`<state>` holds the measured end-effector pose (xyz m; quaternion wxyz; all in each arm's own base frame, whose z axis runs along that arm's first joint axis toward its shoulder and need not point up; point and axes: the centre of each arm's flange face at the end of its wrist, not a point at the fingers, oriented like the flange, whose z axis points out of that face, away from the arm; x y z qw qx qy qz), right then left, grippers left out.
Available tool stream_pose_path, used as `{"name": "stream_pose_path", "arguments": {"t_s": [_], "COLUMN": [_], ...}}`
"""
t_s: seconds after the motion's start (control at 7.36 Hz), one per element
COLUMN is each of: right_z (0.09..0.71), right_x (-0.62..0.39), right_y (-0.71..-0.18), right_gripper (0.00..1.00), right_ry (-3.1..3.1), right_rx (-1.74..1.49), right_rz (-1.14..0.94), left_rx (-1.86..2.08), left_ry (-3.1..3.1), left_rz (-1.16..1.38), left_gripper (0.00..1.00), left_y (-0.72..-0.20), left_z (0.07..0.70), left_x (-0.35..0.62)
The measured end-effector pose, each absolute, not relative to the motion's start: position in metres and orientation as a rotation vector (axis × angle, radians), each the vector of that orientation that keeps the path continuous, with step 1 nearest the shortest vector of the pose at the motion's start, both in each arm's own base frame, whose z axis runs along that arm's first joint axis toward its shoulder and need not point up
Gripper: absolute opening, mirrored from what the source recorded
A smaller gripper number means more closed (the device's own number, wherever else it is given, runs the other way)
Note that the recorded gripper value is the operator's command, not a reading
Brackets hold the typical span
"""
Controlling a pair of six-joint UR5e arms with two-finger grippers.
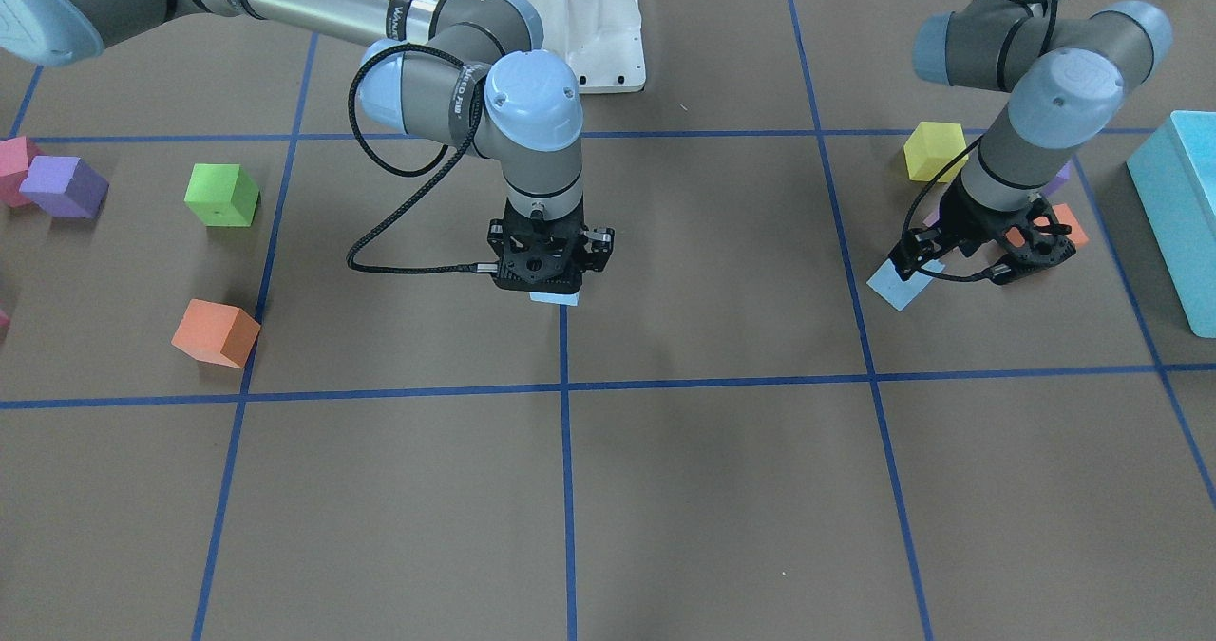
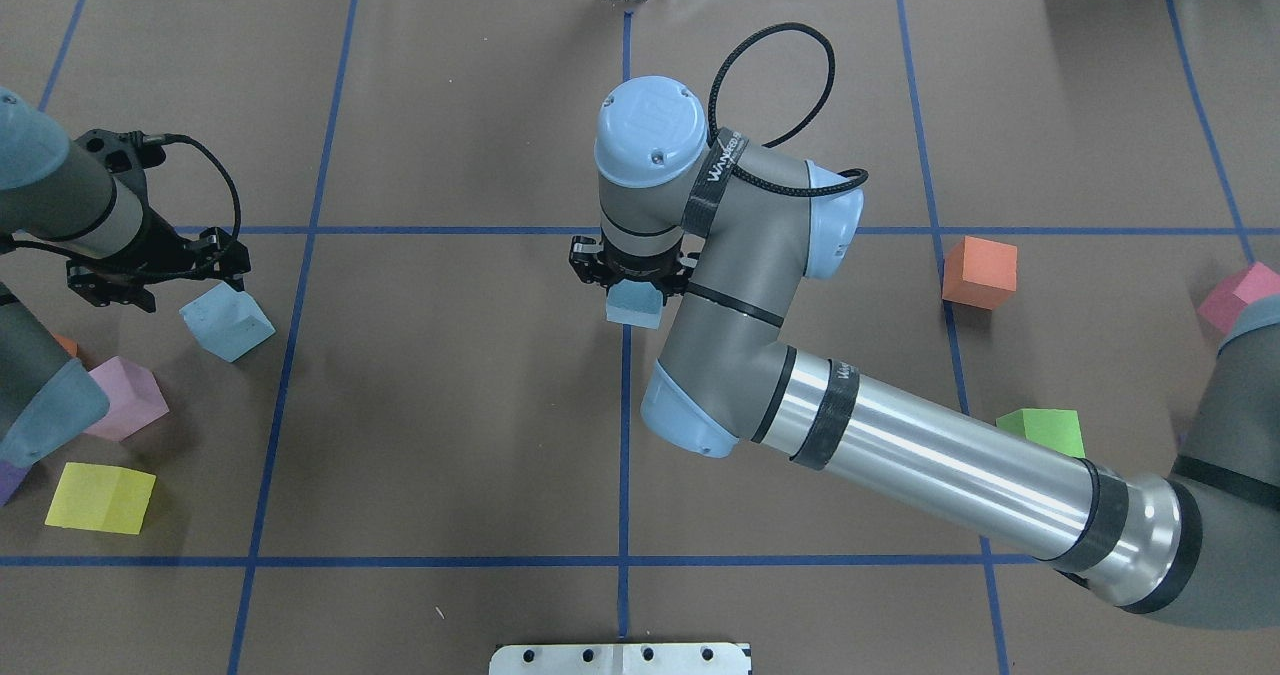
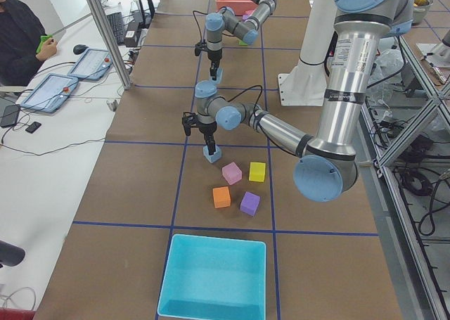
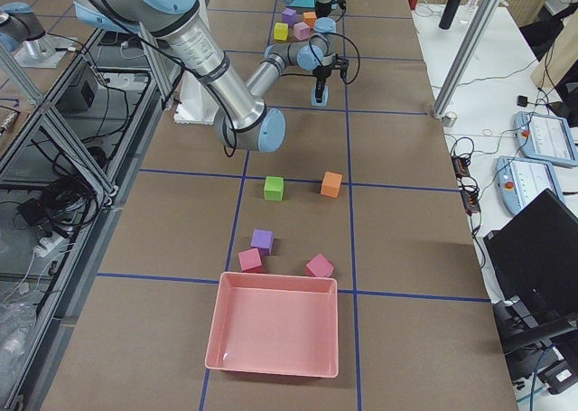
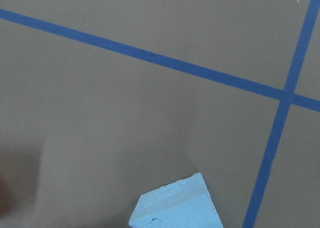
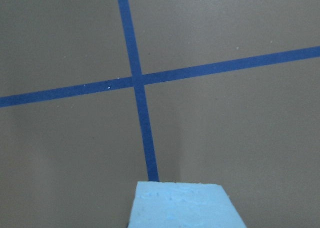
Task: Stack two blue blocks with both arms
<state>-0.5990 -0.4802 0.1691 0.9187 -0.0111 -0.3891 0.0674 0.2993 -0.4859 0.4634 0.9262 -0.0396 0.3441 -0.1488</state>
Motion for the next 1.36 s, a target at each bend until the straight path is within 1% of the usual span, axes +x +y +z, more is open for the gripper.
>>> {"name": "stream_pose_path", "arguments": {"t_s": [0.41,0.95,1.09,1.22,1.36], "right_z": [0.171,0.173,0.174,0.175,0.177], "right_x": [-0.609,-0.611,-0.611,-0.611,-0.612], "right_y": [-0.471,-0.47,-0.47,-0.47,-0.469], "right_gripper": [0.61,0.61,0.72,0.87,0.99], "right_ry": [-0.789,-0.784,-0.782,-0.778,-0.774], "right_rx": [0.002,0.015,0.021,0.029,0.037], "right_rz": [0.096,0.068,0.059,0.049,0.041], "left_rx": [-0.098,-0.112,-0.117,-0.119,-0.121], "left_ry": [0.696,0.726,0.723,0.72,0.718], "left_rz": [-0.309,-0.364,-0.371,-0.373,-0.374], "left_gripper": [0.98,0.98,0.98,0.98,0.98], "left_y": [-0.488,-0.486,-0.485,-0.485,-0.484], "left_z": [0.475,0.473,0.477,0.479,0.48], "left_x": [0.304,0.308,0.308,0.308,0.308]}}
